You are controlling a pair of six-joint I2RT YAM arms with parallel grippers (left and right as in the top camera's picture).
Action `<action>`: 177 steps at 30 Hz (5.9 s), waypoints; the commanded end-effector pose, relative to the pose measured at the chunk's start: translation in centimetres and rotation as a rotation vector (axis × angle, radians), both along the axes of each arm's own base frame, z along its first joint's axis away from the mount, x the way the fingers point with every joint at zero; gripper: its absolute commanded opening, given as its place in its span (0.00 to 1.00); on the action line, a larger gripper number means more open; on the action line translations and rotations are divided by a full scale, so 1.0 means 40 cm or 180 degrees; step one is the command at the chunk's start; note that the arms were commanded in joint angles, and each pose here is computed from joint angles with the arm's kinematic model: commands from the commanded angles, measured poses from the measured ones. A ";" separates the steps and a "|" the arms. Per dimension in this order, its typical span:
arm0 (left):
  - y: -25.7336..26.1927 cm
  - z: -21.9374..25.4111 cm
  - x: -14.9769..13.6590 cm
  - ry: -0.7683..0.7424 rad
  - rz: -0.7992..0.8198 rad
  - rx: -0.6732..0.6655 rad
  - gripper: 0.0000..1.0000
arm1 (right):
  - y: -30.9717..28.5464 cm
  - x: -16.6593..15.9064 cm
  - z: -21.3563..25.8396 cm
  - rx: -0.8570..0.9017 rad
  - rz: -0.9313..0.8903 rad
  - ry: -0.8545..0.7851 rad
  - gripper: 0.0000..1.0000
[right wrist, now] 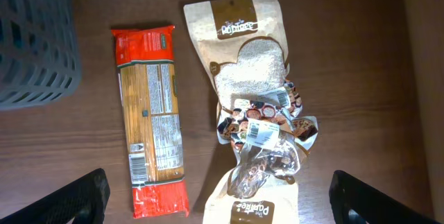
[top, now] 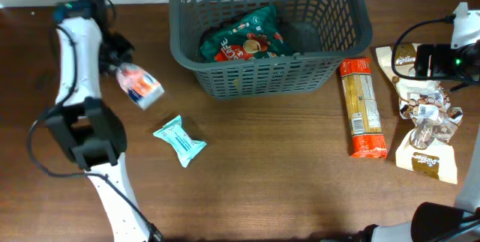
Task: Pack container
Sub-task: 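Lift the tissue pack and drop it into the basket, then move the left gripper to the mint-green wipes pack and grasp, then carry the wipes pack into the basket and open the left gripper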
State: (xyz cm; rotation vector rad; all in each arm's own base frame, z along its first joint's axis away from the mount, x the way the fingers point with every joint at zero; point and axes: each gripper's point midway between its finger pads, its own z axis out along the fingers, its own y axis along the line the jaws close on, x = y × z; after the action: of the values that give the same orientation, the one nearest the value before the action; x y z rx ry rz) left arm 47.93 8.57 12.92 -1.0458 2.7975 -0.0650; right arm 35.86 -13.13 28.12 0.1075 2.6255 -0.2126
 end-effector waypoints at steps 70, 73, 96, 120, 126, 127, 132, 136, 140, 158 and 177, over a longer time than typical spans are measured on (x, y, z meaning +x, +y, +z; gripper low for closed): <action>-0.471 0.771 -0.132 -0.2274 -0.3253 0.1943 0.99 | 0.002 0.006 0.017 0.0001 0.0036 -0.0068 0.99; -0.364 0.752 -0.173 -0.2029 -0.2659 0.1715 0.99 | 0.002 0.006 0.017 0.0001 0.0036 -0.0068 0.99; -0.134 0.349 -0.231 -0.0173 -0.1724 0.0747 0.79 | 0.003 0.007 0.017 0.0001 0.0038 -0.0067 0.99; -0.259 -0.086 -0.445 -0.0399 -0.0329 -0.0403 0.97 | 0.002 0.006 0.017 0.0001 0.0036 -0.0068 0.99; -0.258 -0.154 -0.463 -0.0157 -0.0250 -0.0420 0.94 | 0.002 0.006 0.017 0.0001 0.0036 -0.0068 0.99; -0.259 -0.162 -0.465 -0.0111 -0.0183 -0.0436 0.93 | 0.002 0.006 0.017 0.0001 0.0036 -0.0068 0.99; -0.286 -0.207 -0.472 0.0112 0.0128 -0.0504 0.92 | 0.002 0.006 0.017 0.0001 0.0036 -0.0068 0.99; -0.317 -0.232 -0.471 0.0186 0.0066 -0.0495 0.92 | 0.002 0.006 0.017 0.0001 0.0036 -0.0068 0.99; -0.333 -0.259 -0.458 0.0195 -0.0027 -0.0431 0.92 | 0.002 0.006 0.017 0.0001 0.0036 -0.0068 0.99; -0.333 -0.351 -0.488 0.0598 0.0105 -0.0419 0.25 | 0.003 0.006 0.017 0.0001 0.0038 -0.0068 0.99; -0.140 0.549 -0.141 -0.2354 -0.0771 0.0242 0.10 | 0.003 0.006 0.017 0.0001 0.0038 -0.0068 0.99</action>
State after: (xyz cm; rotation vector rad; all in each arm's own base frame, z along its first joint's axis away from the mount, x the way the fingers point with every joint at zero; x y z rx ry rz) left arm 42.62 3.41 27.23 -0.7531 2.3362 -0.3410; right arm 35.86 -13.10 28.11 0.1064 2.6258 -0.2119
